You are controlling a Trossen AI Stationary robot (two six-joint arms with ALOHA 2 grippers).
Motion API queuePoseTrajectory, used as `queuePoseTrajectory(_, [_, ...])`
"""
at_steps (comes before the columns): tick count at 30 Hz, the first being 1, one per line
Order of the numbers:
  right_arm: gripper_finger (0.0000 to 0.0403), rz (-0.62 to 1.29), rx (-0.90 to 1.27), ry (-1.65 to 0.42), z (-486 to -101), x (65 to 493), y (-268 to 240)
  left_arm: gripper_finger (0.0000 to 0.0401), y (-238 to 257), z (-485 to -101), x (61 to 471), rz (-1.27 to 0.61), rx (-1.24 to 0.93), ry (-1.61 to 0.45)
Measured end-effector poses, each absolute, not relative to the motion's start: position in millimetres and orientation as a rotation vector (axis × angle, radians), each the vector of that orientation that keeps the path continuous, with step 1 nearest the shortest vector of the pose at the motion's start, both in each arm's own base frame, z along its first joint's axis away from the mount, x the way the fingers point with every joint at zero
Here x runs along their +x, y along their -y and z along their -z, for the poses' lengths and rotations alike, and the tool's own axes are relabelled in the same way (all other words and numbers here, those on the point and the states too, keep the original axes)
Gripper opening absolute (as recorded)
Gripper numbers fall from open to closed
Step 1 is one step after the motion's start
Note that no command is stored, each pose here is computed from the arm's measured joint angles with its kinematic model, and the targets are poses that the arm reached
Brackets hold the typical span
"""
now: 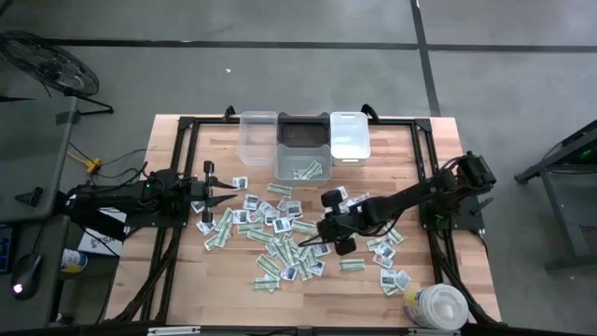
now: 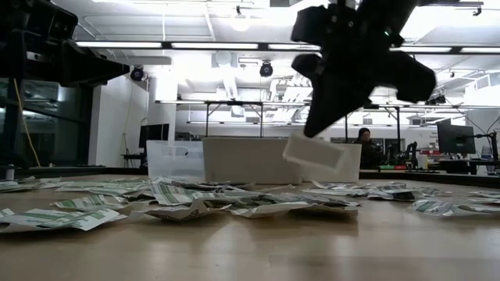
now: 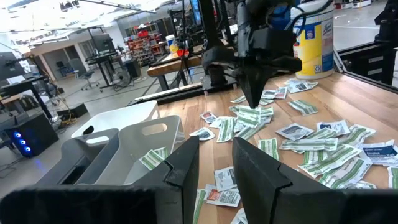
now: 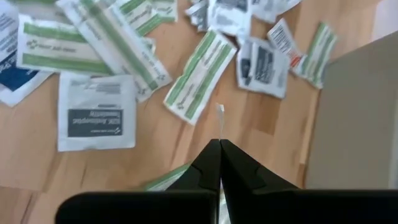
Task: Pick & Place First Aid Supplies
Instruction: Put the bandage pack into the gray bin
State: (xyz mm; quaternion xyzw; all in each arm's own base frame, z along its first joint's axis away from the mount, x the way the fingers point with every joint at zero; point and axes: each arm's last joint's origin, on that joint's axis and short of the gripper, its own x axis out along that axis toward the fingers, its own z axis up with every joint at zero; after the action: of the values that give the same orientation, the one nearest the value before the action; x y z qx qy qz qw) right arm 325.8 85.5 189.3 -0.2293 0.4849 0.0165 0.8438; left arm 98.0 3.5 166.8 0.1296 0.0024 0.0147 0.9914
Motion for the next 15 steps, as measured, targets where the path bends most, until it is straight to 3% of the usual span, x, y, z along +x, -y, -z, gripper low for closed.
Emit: queuePoseTrajectory(15, [0.0000, 0.055, -0.643, -0.993, -231, 351, -45, 0.0096, -4, -167, 98, -0.030, 0.260, -0.004])
